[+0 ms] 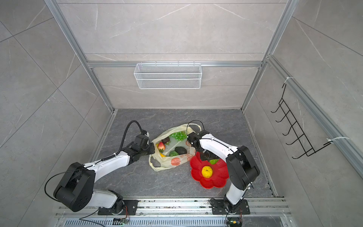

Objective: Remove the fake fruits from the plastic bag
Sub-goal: 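Lift the green fruit out of the bag toward the red plate, then lower the green fruit onto the red plate and open the right gripper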

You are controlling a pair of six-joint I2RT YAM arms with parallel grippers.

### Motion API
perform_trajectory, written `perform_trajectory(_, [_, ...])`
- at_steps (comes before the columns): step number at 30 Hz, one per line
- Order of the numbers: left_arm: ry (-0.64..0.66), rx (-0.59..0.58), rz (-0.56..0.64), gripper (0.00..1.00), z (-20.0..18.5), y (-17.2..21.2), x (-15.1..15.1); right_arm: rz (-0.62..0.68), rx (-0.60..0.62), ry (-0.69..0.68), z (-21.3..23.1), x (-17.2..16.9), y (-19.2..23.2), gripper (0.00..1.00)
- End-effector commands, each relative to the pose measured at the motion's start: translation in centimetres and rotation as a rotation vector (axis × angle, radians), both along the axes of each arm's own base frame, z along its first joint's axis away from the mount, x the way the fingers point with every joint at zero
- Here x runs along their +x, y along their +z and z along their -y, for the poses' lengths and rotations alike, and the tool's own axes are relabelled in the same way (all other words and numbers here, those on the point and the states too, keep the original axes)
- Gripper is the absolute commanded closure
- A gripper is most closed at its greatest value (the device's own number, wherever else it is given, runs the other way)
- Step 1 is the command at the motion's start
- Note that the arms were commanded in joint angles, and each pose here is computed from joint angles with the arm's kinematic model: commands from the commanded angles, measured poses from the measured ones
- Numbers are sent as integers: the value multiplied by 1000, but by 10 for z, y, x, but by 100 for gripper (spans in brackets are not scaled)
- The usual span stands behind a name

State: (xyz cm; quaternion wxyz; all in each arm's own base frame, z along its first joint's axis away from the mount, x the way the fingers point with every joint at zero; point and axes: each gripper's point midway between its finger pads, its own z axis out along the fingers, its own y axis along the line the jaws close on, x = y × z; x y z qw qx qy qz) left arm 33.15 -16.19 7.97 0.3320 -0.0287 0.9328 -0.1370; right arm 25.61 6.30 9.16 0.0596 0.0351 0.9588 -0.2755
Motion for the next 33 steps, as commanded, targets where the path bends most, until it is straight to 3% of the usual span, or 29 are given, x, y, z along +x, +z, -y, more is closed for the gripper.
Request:
perform_trajectory(1, [1,1,22,90,-2,6,3,-32,-74,-1,14,-3,-5,28])
perform_trajectory(33, [4,10,18,90,-3,3,4,-151,-123,11,23,-8,-52,19])
